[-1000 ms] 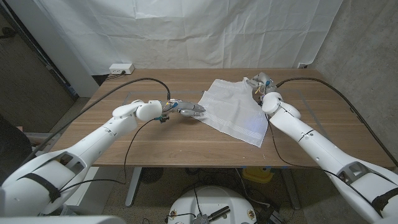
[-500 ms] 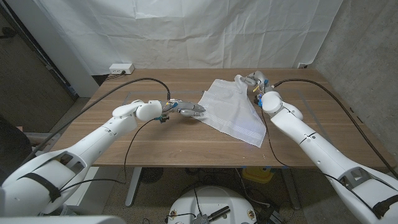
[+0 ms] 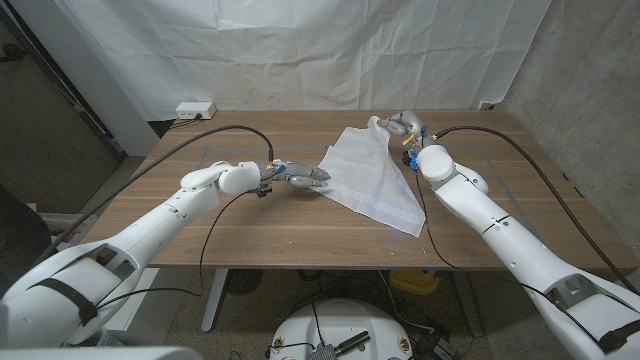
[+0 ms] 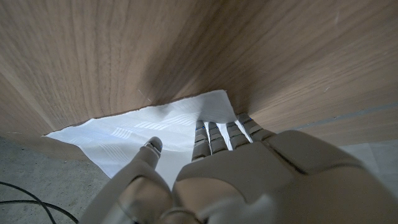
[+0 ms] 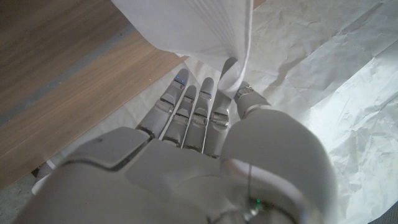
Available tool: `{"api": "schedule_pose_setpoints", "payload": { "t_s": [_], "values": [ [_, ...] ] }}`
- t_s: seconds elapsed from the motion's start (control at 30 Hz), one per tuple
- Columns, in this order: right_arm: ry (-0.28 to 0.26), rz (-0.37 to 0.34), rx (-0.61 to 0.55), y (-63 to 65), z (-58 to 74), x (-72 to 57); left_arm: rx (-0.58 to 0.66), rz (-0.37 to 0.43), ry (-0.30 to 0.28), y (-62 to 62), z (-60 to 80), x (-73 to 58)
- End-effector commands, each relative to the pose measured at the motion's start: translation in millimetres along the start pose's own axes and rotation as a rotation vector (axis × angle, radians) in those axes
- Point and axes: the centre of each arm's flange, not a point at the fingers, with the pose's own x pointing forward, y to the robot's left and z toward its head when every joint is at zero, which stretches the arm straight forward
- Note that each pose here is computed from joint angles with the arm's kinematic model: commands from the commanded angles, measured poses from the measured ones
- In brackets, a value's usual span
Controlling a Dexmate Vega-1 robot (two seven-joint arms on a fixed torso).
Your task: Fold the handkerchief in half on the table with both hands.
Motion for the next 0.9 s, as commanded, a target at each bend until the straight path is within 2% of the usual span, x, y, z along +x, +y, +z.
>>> {"api": "schedule_pose_setpoints", "payload": {
  "t_s": [0.03,0.23,0.53,0.67,0.9],
  "values": [
    [-0.056,0.033,0.044,6.8,15.7,-4.0,-0.002,0.005,0.002,-1.0,0.0,-2.3],
    [-0.085,0.056,0.07,10.8,25.3,-5.6,-0.003,0.005,0.004,-2.3,0.1,-3.6],
    [-0.097,0.077,0.096,16.4,32.2,-11.2,-0.006,0.009,0.005,-2.9,0.5,-5.1],
    [-0.102,0.111,0.113,27.5,34.1,-12.6,-0.004,0.009,0.003,-3.2,1.3,-5.4],
    [-0.111,0.157,0.115,38.9,37.7,-15.1,-0.001,0.011,0.003,-3.4,3.2,-6.6]
  ]
}}
